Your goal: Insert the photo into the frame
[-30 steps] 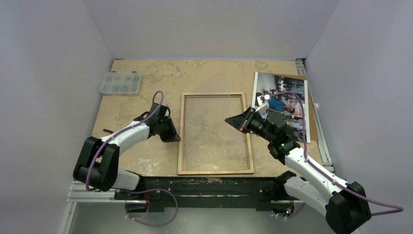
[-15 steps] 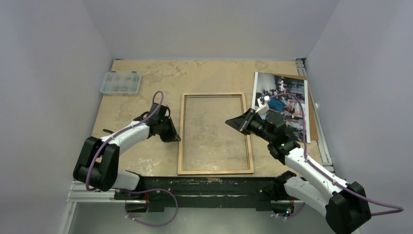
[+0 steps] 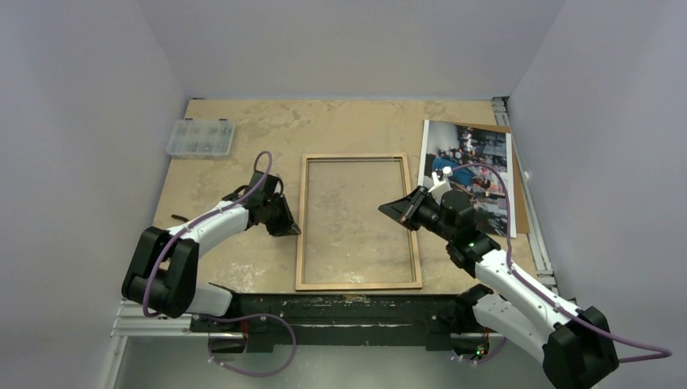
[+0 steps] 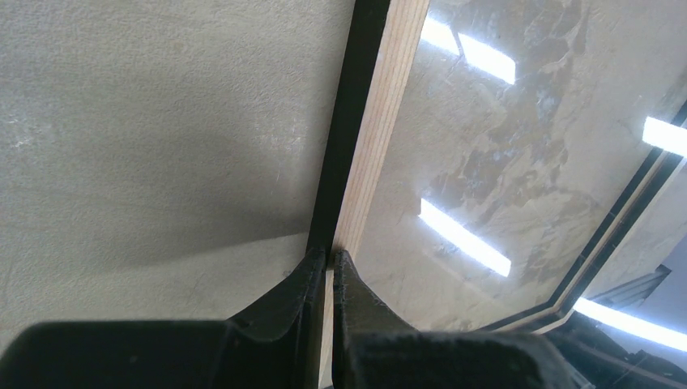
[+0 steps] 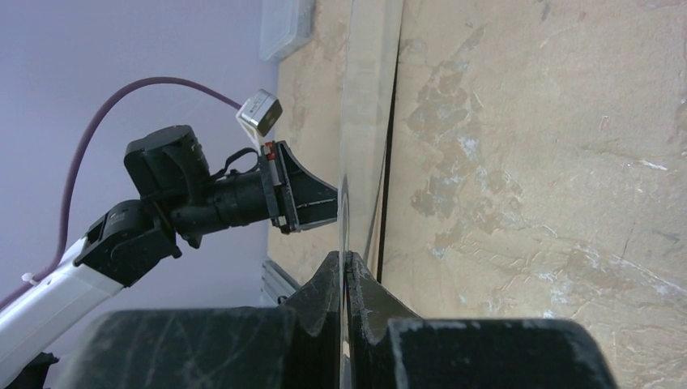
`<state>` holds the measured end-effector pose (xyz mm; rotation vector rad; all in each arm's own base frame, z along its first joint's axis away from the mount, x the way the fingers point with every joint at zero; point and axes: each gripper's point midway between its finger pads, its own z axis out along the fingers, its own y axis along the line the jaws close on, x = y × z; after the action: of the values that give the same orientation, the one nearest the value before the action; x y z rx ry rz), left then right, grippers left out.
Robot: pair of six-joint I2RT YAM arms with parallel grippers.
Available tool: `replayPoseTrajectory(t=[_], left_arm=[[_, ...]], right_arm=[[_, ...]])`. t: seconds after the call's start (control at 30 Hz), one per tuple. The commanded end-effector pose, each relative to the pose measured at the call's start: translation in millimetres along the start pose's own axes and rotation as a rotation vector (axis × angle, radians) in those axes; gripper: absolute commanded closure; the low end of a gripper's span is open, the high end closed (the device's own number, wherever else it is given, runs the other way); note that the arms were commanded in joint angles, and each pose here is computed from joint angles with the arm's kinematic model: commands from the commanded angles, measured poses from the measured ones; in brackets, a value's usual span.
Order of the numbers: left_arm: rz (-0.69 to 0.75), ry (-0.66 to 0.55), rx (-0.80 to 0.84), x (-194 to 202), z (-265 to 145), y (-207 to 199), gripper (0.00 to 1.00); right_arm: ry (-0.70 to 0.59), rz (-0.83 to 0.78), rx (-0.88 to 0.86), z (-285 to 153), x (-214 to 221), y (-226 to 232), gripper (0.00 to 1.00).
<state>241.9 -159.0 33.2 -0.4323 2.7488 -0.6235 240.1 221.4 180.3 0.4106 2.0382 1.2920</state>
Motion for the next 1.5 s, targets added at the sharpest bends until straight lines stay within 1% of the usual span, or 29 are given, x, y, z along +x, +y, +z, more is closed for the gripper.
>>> replayPoseTrajectory(t=[0.0, 0.2, 0.8, 1.0, 1.17, 1.47], left_arm=[[0.026, 0.026, -0.138, 10.3, 13.7, 35.8, 0.96], [0.026, 0.026, -0.135, 10.1, 13.5, 35.0, 0.96], [0.026, 0.028, -0.135, 10.0, 14.2, 35.0, 0.96], [0.026, 0.027, -0.136, 9.9, 14.3, 35.1, 0.96], [0.026, 0.028, -0.138, 10.2, 14.5, 35.6, 0.96], [0.025, 0.03, -0.139, 10.4, 14.9, 35.9, 0.96]], right_arm=[[-0.011, 0.014, 0.02, 0.0, -1.7, -2.2, 1.0], [0.029, -0.007, 0.05, 3.3, 10.1, -20.2, 1.0], [0.083, -0.142, 0.155, 14.8, 18.6, -58.0, 1.0], [0.1, -0.178, 0.154, 17.4, 21.9, -63.8, 0.89], [0.135, -0.218, 0.161, 19.4, 24.4, -66.0, 0.75], [0.207, -0.278, 0.253, 25.5, 26.6, -83.0, 0.63]])
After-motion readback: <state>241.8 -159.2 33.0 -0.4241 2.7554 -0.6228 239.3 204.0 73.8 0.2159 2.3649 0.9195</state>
